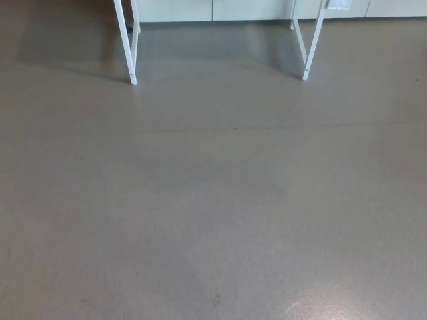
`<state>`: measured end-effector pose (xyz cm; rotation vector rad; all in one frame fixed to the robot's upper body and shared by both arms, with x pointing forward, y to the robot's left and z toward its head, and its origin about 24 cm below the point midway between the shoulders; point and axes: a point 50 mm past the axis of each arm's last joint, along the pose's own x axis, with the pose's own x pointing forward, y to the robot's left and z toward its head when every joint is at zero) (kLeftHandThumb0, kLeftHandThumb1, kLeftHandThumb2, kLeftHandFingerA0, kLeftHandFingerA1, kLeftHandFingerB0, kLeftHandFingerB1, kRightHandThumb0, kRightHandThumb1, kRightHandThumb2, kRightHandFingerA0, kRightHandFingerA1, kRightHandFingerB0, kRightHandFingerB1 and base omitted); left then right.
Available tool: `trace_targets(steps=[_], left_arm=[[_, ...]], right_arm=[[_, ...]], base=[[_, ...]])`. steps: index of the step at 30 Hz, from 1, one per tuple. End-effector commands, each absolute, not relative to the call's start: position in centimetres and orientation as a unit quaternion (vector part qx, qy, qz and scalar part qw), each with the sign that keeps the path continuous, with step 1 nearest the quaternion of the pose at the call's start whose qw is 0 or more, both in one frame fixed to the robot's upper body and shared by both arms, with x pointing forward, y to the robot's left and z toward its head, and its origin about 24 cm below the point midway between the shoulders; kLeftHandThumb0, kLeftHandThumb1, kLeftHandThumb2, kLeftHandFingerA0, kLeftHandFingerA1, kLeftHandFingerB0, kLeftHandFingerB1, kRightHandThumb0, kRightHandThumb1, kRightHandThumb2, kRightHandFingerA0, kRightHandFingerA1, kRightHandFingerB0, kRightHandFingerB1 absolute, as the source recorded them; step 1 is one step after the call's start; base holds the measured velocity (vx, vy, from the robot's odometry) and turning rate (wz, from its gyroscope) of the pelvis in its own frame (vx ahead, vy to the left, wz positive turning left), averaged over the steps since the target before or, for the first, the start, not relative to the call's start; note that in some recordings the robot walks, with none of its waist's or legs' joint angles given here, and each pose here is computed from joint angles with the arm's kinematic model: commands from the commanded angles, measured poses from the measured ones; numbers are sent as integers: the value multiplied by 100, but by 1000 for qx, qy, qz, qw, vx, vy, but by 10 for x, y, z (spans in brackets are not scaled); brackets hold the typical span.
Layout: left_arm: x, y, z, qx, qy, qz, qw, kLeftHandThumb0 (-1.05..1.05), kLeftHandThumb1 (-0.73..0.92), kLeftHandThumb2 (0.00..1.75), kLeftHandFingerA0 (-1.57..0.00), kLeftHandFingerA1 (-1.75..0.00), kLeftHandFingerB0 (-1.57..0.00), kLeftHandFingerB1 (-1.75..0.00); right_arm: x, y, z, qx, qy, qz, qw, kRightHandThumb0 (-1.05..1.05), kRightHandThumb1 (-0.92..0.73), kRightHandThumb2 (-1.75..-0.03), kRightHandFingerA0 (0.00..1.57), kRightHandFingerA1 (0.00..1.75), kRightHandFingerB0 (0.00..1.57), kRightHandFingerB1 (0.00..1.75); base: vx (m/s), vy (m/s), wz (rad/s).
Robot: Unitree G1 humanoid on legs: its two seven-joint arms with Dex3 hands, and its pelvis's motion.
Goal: The robot walks towards a desk on which a file tray is kept in the middle and a stapler is kept to its right. The robot lifts the stapler using its right hand and places it on the file tray.
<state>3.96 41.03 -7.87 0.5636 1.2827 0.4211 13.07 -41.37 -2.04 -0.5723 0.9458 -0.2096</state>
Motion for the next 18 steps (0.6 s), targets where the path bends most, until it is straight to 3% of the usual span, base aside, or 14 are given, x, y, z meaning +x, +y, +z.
trace_targets(steps=[1, 2, 3, 4, 5, 6, 7, 8, 12, 13, 14, 15, 16, 18], left_arm=[[42, 415, -73, 262, 566, 195, 757, -89, 82, 123, -4, -54, -7, -40], [42, 414, -74, 258, 564, 197, 760, -88, 81, 123, -2, -51, -6, -40], [41, 414, -74, 250, 563, 200, 762, -90, 79, 122, -1, -48, -10, -36], [39, 415, -74, 248, 564, 201, 762, -90, 79, 122, -1, -48, -10, -36], [38, 415, -74, 250, 564, 201, 761, -91, 80, 123, -1, -48, -7, -37], [38, 415, -73, 258, 563, 191, 762, -81, 76, 123, 0, -48, -3, -38], [37, 415, -73, 259, 565, 192, 760, -89, 92, 81, -9, -51, -1, -38], [37, 415, -73, 263, 567, 191, 757, -92, 81, 124, -3, -51, -6, -37], [39, 417, -71, 250, 560, 202, 763, -90, 78, 121, 0, -47, -9, -36], [39, 417, -71, 260, 560, 199, 761, -89, 92, 79, -9, -50, -2, -38], [39, 417, -71, 264, 561, 199, 759, -83, 75, 120, -4, -49, -4, -39], [39, 417, -71, 265, 561, 199, 759, -83, 75, 120, -4, -49, -4, -39], [38, 418, -70, 253, 559, 206, 763, -89, 91, 78, 0, -43, -2, -28], [38, 418, -70, 242, 557, 214, 765, -87, 92, 73, 0, -40, -2, -21]], right_arm=[[128, -417, -11, -265, 463, -75, 842, -55, -47, -54, 16, 47, 16, 33], [128, -417, -11, -266, 462, -78, 843, -59, -38, -68, 11, 51, 12, 41], [128, -418, -12, -261, 466, -81, 841, -54, -46, -54, 12, 46, 16, 33], [127, -418, -13, -259, 470, -82, 840, -54, -46, -54, 12, 46, 16, 33], [125, -417, -14, -264, 469, -79, 839, -34, -23, -85, 5, 55, 0, 50], [126, -419, -14, -270, 475, -77, 834, -34, -26, -86, 6, 55, 0, 50], [125, -419, -14, -266, 480, -76, 833, -34, -27, -86, 5, 55, 0, 50], [125, -418, -14, -263, 482, -75, 832, -32, -31, -88, 5, 54, 0, 50], [122, -417, -16, -254, 475, -71, 840, -33, -29, -87, 5, 54, 0, 50], [123, -417, -16, -268, 479, -69, 833, -56, -47, -54, 17, 48, 14, 34], [122, -418, -17, -257, 475, -72, 839, -33, -26, -85, 5, 54, 0, 50], [122, -418, -17, -252, 473, -73, 841, -33, -26, -85, 5, 54, 0, 50], [121, -418, -19, -244, 468, -86, 845, -54, -37, -66, 8, 50, 12, 40], [121, -419, -19, -264, 474, -76, 836, -52, -48, -55, 17, 47, 16, 33]], base=[[0, 0, 0], [0, 0, 0], [0, 0, 0], [0, 0, 0], [0, 0, 0], [0, 0, 0], [0, 0, 0], [0, 0, 0], [0, 0, 0], [0, 0, 0], [0, 0, 0], [0, 0, 0], [0, 0, 0], [0, 0, 0]])
